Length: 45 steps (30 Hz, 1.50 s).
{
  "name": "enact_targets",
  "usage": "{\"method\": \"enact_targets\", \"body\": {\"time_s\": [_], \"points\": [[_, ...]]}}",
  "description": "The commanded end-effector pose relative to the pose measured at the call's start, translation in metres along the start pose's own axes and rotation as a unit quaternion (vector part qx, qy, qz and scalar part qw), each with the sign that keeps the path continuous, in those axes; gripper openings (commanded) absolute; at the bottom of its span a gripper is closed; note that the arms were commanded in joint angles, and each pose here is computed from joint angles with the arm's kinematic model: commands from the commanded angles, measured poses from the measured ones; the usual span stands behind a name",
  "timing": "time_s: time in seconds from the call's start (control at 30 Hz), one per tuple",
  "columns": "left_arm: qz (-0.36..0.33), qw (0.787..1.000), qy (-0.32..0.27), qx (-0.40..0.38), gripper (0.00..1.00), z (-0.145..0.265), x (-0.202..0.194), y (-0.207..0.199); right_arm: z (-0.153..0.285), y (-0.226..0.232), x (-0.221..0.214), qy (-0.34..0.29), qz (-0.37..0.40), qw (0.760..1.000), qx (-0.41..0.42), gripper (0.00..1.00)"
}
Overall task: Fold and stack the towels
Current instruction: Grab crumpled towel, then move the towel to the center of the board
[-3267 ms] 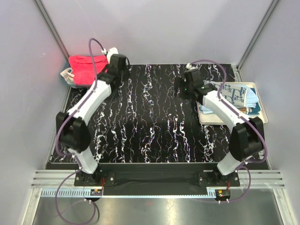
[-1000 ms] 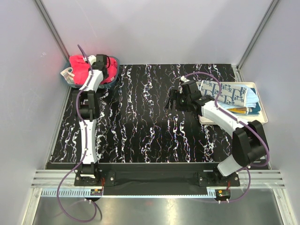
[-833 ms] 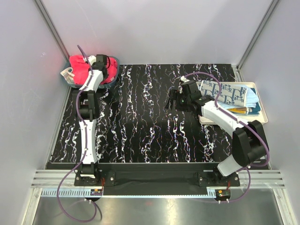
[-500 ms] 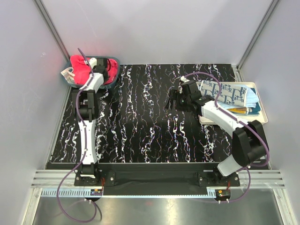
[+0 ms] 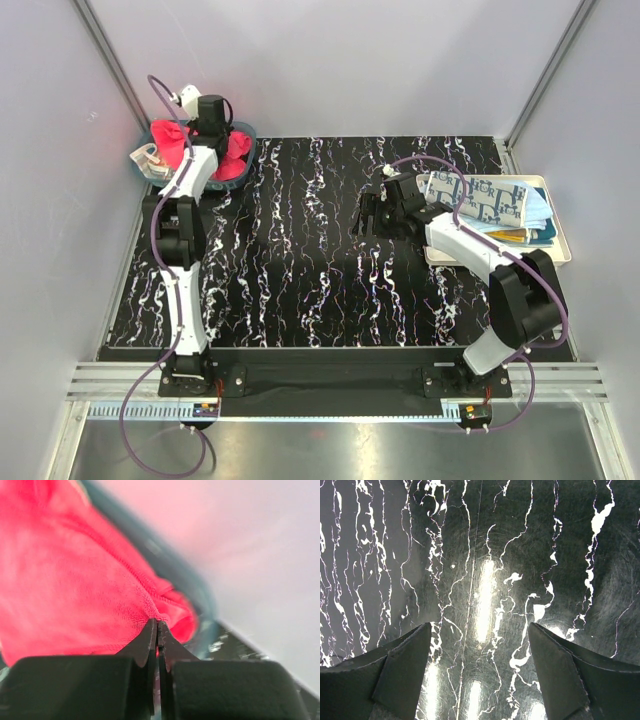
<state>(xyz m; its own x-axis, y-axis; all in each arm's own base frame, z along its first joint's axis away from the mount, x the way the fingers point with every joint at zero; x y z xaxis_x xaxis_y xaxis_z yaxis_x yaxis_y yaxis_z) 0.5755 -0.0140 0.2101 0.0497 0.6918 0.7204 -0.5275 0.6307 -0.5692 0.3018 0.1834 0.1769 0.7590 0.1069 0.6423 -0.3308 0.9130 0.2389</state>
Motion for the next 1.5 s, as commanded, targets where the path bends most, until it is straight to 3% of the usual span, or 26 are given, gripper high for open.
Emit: {"method": "enact_targets", "body": {"time_s": [0.0,0.37,0.63,0.77,1.07,1.17,1.27,1.3,1.33,1.47], "points": [[0.043,0.992,-0.078,-0.089,0.0,0.033,0.05,-0.048,0.001,0.008,0.017,-0.027,0.013,0.999,0.016,0.84],[0.036,0.966,-0.133,-0.218,0.0,0.11,0.096,-0.116,0.0,0.01,0.02,-0.036,0.016,0.999,0.027,0.84],[0.004,0.921,-0.174,-0.348,0.0,0.232,0.128,-0.178,0.007,0.009,0.03,-0.059,0.025,0.998,0.01,0.84],[-0.022,0.894,-0.175,-0.411,0.0,0.305,0.125,-0.203,0.015,0.007,0.034,-0.079,0.027,0.996,-0.006,0.84],[-0.041,0.834,-0.127,-0.535,0.0,0.44,0.098,-0.22,0.055,0.006,0.052,-0.173,0.024,0.984,-0.042,0.85],[-0.032,0.828,-0.115,-0.548,0.0,0.472,0.093,-0.211,0.07,0.004,0.054,-0.205,0.011,0.977,-0.055,0.85],[0.002,0.841,-0.077,-0.535,0.0,0.47,0.083,-0.19,0.079,0.003,0.051,-0.22,-0.002,0.973,-0.062,0.85],[-0.005,0.881,-0.049,-0.471,0.0,0.431,0.051,-0.165,0.074,0.001,0.041,-0.212,-0.013,0.975,-0.058,0.85],[-0.012,0.884,-0.043,-0.466,0.0,0.429,0.048,-0.163,0.074,0.001,0.041,-0.212,-0.013,0.976,-0.058,0.85],[0.004,0.928,0.046,-0.369,0.0,0.333,-0.014,-0.108,0.05,-0.002,0.017,-0.164,-0.028,0.985,-0.05,0.84]]}}
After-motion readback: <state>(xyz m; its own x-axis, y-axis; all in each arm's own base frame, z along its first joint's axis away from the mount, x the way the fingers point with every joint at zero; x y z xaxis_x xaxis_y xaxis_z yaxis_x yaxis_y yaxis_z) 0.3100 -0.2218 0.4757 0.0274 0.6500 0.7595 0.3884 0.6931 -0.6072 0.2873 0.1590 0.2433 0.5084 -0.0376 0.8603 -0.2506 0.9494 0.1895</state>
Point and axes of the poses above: each gripper's point midway between its finger pads, its own z axis back along the fingers, its own y axis along the line the jaws close on, x = y × z, the point moved 9 cm from there along z, back along the fingers, and after that the axes turned 14 degrees about z, right-handed, at the moved point
